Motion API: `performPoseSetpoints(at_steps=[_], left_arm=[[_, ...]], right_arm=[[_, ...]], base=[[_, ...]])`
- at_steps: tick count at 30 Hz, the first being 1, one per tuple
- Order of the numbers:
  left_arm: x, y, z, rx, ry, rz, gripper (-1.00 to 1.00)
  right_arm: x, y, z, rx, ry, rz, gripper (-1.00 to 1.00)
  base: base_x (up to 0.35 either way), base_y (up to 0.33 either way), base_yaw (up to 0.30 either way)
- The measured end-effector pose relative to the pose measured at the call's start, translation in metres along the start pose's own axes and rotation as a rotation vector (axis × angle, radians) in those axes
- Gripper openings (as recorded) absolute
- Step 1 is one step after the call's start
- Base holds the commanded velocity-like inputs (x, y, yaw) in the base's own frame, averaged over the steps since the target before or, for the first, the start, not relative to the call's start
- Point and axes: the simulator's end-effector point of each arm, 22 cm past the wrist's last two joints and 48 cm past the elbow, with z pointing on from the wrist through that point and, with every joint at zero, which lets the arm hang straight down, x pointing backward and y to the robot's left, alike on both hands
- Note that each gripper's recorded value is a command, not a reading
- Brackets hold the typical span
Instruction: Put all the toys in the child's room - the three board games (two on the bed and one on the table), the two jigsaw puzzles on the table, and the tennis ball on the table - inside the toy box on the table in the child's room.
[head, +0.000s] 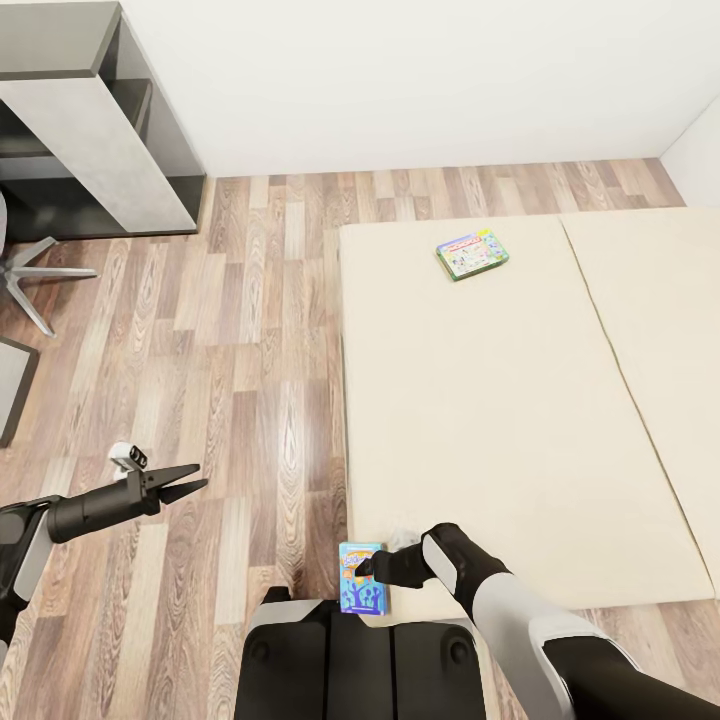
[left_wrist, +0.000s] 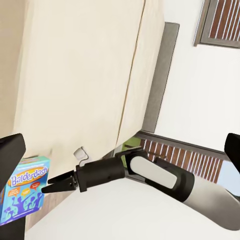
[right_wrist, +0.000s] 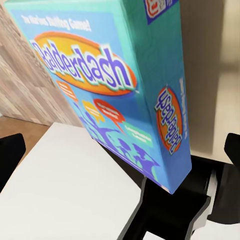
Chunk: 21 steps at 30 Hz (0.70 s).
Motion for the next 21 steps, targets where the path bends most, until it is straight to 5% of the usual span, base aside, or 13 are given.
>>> performPoseSetpoints(at_steps=[21], left_arm=[[-0.0006, 0.0000, -0.0006, 0.000, -0.003, 0.000, 1.00]], right_arm=[[-0.0002, -0.0001, 0.0000, 0.001, 0.000, 0.001, 1.00]], base=[[0.000, 0.000, 0.000]])
